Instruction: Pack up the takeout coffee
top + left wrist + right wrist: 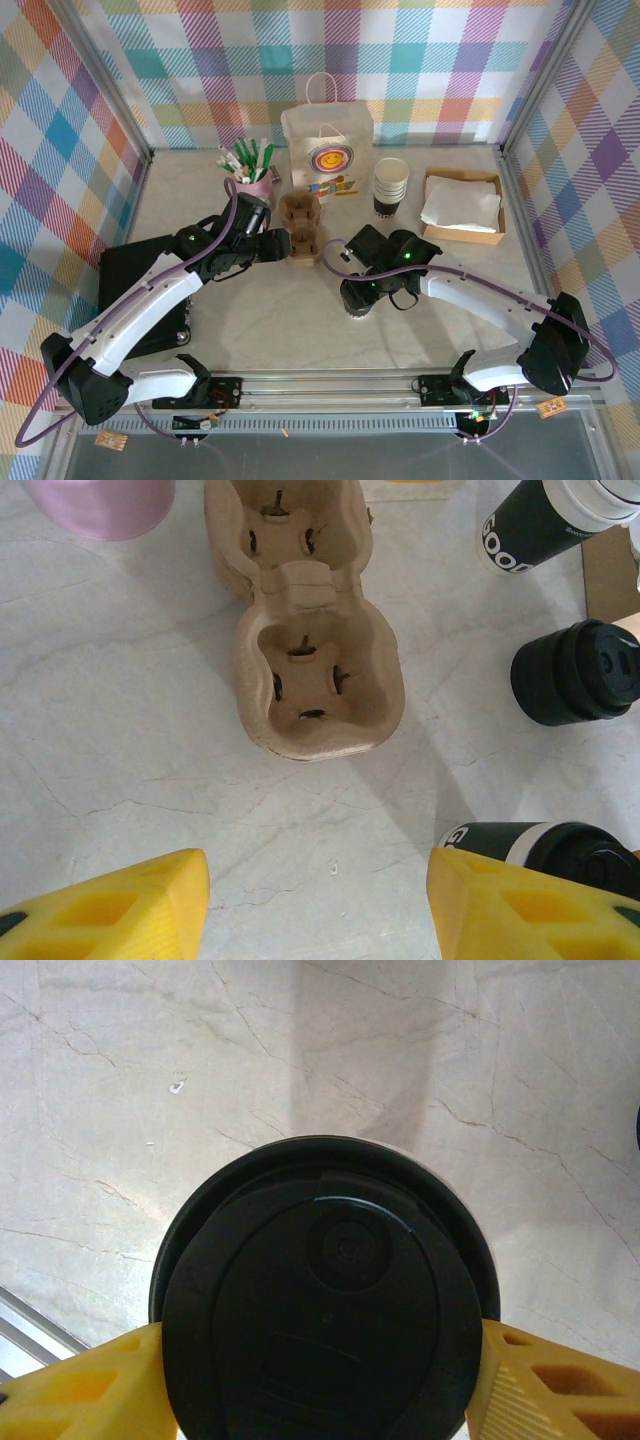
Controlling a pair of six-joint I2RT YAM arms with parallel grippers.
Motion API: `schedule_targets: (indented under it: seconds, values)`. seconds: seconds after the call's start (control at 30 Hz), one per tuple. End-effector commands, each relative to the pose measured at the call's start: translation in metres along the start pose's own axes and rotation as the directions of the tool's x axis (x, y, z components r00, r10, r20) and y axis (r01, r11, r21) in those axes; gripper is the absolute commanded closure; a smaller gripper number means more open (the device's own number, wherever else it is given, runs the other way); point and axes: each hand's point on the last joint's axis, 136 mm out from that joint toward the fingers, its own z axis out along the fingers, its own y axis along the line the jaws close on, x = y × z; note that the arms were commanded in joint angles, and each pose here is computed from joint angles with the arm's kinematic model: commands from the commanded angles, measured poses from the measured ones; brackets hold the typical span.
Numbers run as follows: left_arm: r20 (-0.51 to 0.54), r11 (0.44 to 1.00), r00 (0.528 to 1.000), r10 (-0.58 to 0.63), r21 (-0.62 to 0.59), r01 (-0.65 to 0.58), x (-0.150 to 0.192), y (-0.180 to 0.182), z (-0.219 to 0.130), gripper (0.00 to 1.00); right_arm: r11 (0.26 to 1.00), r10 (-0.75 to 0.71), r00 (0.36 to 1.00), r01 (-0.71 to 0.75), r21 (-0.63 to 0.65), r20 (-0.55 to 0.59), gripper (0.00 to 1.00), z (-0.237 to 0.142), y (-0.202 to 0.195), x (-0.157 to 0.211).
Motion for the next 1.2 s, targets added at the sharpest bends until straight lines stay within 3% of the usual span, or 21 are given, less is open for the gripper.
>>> schedule_targets:
  seconds: [0.0, 0.4, 0.77, 1.17]
  values:
    - [0.008, 1.0, 1.0, 0.002, -0.01, -0.002, 0.001, 0.005, -0.005, 0.41, 1.0, -0.009, 1.0, 0.009, 0.014, -0.019, 0.38, 0.001, 0.0, 0.005]
    - [0.007, 1.0, 1.0, 0.009, -0.008, -0.009, 0.0, 0.004, -0.004, 0.4, 0.999, -0.022, 0.999, 0.023, 0.024, -0.025, 0.35, 0.004, 0.001, 0.008]
    - [0.006, 1.0, 1.0, 0.008, -0.008, -0.007, 0.0, 0.004, -0.004, 0.4, 0.999, -0.025, 1.0, 0.025, 0.026, -0.007, 0.25, -0.001, 0.001, 0.007]
    - [0.013, 1.0, 1.0, -0.001, -0.005, 0.001, -0.001, 0.003, -0.005, 0.4, 0.998, -0.042, 0.999, 0.041, 0.042, 0.034, 0.38, -0.01, -0.002, -0.001]
